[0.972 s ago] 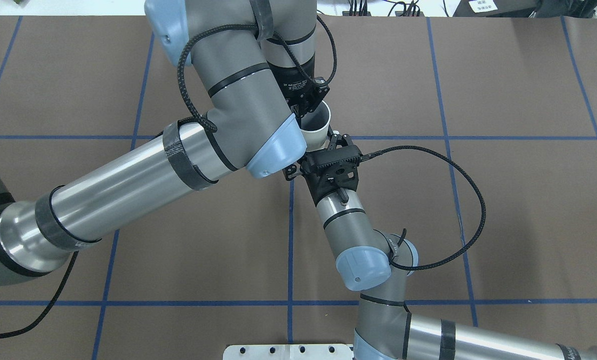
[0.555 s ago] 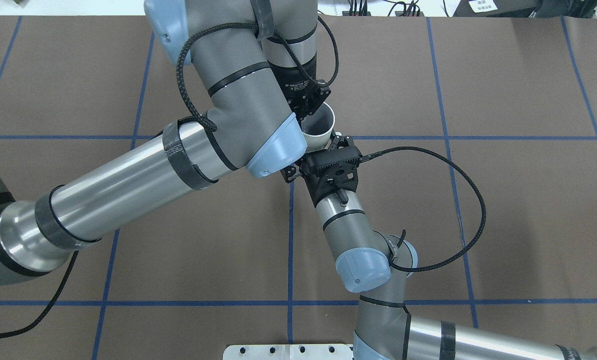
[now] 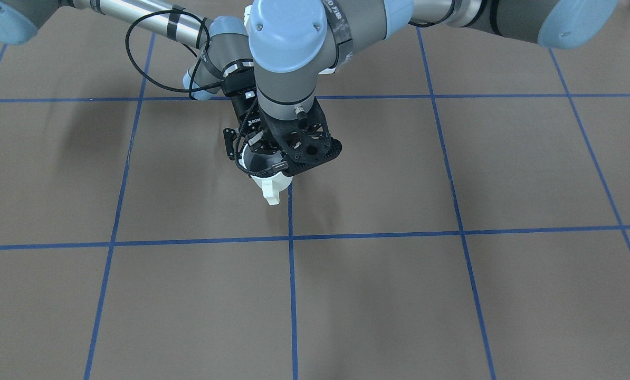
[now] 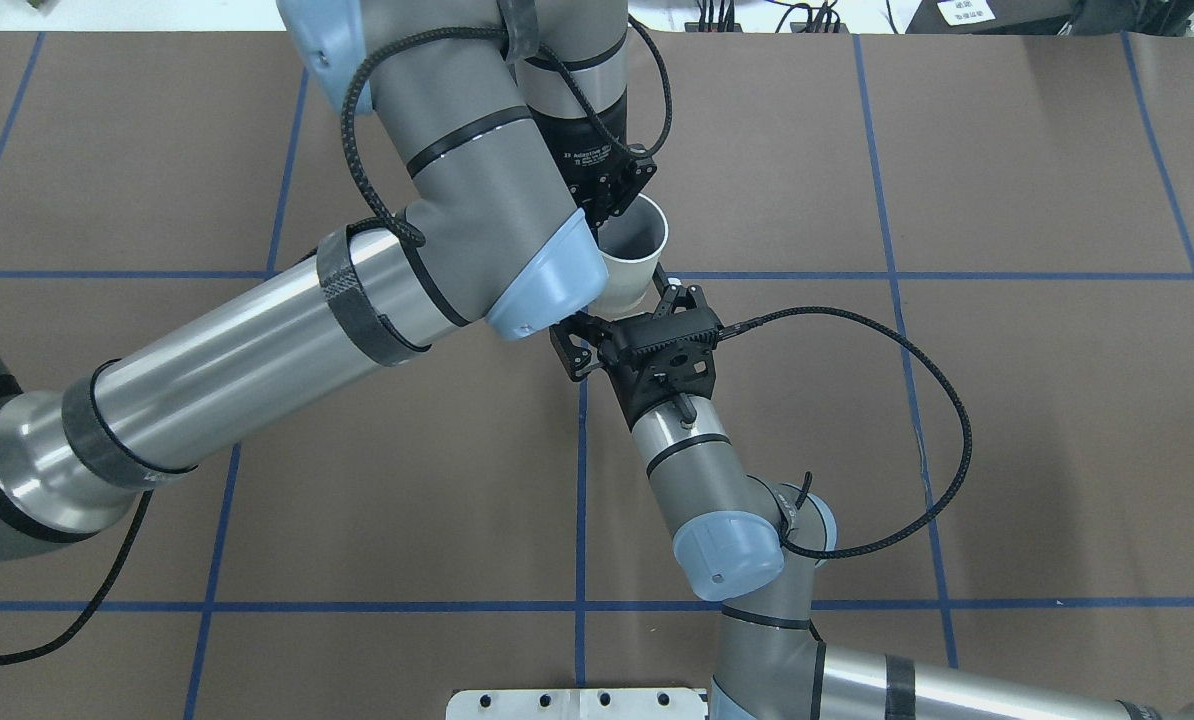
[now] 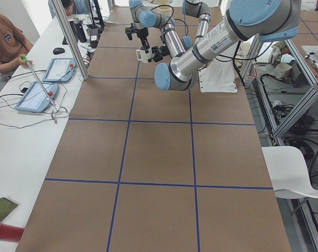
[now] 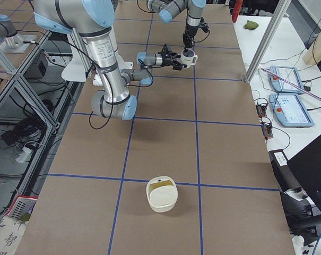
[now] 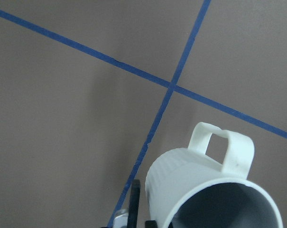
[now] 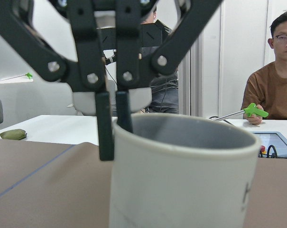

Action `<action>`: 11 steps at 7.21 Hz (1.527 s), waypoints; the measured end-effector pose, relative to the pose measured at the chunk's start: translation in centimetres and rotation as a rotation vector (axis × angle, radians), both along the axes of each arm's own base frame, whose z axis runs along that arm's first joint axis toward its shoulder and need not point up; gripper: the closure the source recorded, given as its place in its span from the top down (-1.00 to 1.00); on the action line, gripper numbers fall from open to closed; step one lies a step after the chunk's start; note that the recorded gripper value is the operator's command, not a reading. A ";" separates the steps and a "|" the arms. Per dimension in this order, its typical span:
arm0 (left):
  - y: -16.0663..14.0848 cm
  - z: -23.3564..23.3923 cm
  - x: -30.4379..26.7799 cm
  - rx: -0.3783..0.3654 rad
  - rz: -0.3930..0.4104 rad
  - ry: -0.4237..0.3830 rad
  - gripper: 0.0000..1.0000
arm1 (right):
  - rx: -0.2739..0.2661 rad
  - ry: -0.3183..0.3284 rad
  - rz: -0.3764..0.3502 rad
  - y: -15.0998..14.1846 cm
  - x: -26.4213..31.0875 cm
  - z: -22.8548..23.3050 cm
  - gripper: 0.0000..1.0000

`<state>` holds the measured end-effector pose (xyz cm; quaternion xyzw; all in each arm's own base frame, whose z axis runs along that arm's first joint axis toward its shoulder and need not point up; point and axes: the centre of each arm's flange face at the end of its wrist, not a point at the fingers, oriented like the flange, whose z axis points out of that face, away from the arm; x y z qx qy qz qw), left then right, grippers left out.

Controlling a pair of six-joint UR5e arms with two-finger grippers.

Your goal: Left arm hands cup to right arm to dump lemon

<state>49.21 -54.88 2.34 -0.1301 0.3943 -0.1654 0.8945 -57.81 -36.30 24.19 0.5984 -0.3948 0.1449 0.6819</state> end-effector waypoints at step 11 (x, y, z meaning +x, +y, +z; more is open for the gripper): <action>-7.5 15.0 -20.0 0.209 0.024 -0.009 -1.00 | -0.016 0.108 -0.071 -8.4 7.1 4.2 0.92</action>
